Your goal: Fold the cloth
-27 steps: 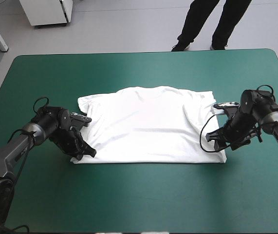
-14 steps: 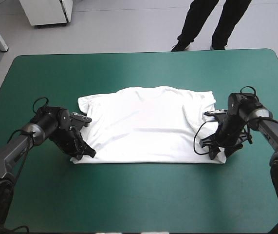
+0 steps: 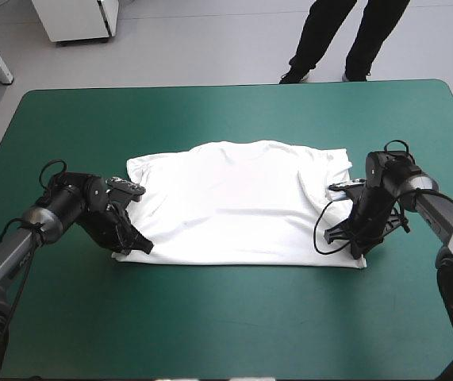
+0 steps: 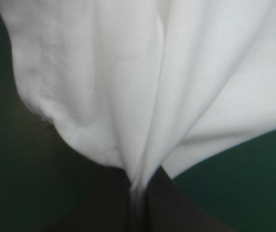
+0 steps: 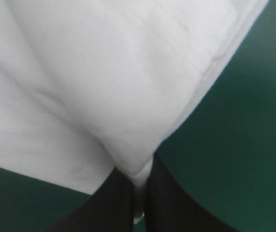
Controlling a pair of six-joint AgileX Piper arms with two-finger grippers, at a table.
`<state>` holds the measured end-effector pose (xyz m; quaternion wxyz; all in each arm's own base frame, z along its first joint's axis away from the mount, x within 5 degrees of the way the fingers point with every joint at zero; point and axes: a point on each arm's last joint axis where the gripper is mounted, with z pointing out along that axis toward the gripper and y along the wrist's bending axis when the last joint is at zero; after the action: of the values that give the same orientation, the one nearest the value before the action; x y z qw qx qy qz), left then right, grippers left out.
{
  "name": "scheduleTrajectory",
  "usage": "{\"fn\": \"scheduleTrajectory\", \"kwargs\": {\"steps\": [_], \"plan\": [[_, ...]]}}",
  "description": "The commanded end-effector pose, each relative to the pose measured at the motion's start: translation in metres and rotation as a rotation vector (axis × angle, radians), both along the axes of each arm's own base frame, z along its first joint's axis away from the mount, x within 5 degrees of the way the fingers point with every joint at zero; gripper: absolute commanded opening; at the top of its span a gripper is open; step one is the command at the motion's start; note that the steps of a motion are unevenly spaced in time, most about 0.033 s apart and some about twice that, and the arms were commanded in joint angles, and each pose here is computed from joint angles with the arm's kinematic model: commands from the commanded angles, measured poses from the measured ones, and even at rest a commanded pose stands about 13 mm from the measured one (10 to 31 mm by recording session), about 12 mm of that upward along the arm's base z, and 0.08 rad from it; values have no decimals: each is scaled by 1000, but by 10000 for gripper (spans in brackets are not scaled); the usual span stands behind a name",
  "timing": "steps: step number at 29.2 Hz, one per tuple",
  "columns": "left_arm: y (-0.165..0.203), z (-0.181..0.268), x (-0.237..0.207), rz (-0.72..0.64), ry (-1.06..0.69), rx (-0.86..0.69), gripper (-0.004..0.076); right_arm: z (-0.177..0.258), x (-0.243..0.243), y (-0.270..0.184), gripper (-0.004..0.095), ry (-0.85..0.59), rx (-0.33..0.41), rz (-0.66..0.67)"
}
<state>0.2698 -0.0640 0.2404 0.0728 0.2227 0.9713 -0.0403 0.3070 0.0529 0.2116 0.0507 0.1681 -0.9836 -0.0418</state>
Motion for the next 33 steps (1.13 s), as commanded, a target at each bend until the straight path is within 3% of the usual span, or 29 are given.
{"fn": "scheduleTrajectory", "kwargs": {"steps": [1, 9, 18, 26, 33], "plan": [[1, 30, -10, 2, -87, -28, -22, 31, -13, -5, -3, -65, -26, 12], [6, 70, -39, 5, -140, -50, -22, 103, -48, -10, -3, -315, 16, -35], [13, 104, -74, 24, -263, -84, -22, 141, -81, -14, -3, -468, 51, -77], [13, 120, -68, 33, -389, -100, -22, 149, -76, -15, -3, -524, 43, -78], [15, 141, -40, 56, -515, -51, -22, 166, -42, -11, -3, -601, 44, -79]]}}
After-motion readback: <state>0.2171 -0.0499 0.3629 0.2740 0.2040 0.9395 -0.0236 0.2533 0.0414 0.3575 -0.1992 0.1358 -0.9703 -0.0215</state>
